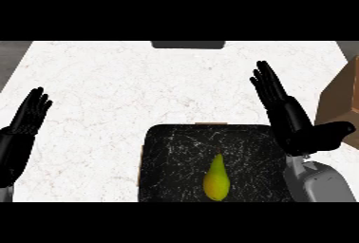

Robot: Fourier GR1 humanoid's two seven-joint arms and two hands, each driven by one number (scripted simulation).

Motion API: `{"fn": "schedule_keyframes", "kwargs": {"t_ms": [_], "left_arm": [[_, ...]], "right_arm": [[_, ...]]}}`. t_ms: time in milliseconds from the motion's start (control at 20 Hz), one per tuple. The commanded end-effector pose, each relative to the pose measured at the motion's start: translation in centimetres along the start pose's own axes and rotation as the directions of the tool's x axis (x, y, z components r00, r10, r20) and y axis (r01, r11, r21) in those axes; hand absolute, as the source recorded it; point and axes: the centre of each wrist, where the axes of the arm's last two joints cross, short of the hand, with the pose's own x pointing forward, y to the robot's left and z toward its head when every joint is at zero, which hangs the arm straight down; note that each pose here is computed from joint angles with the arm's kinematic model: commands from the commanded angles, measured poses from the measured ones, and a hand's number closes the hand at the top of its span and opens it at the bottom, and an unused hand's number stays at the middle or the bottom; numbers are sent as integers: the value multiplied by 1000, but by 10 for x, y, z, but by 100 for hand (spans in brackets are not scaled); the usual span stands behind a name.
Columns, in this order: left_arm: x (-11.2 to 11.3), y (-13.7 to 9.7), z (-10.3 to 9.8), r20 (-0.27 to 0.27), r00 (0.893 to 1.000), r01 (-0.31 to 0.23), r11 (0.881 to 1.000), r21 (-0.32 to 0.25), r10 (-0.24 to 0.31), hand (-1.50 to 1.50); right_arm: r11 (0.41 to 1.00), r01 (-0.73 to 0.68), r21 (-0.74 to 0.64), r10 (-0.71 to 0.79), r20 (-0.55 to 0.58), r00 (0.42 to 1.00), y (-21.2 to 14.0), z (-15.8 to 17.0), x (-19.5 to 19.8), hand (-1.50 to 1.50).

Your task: Pick the pear from the tray and place it in the cardboard box

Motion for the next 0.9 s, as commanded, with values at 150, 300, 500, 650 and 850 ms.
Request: {"fn": "schedule_keyframes", "kwargs": {"t_ms": [150, 300, 500, 650, 850], "left_arm": [[14, -8, -15, 47, 993, 115, 990, -80, -111, 0], [12, -10, -17, 48, 992, 124, 980, -158, -117, 0], [14, -38, -43, 80, 991, 119, 971, -208, -105, 0], [15, -46, -36, 59, 994, 108, 967, -232, -97, 0], [16, -45, -44, 82, 992, 110, 963, -245, -93, 0]], "right_arm": [[959, -67, -275, 71, 8, 997, -61, 22, 57, -150], [857, -481, -186, 418, -296, 859, -101, 37, 42, -150], [869, -394, -298, 327, -250, 911, -86, 93, 55, -150], [843, -512, -166, 477, -210, 853, -94, 112, 42, -150], [780, -623, -58, 609, -159, 777, -80, 110, 56, -150]]}}
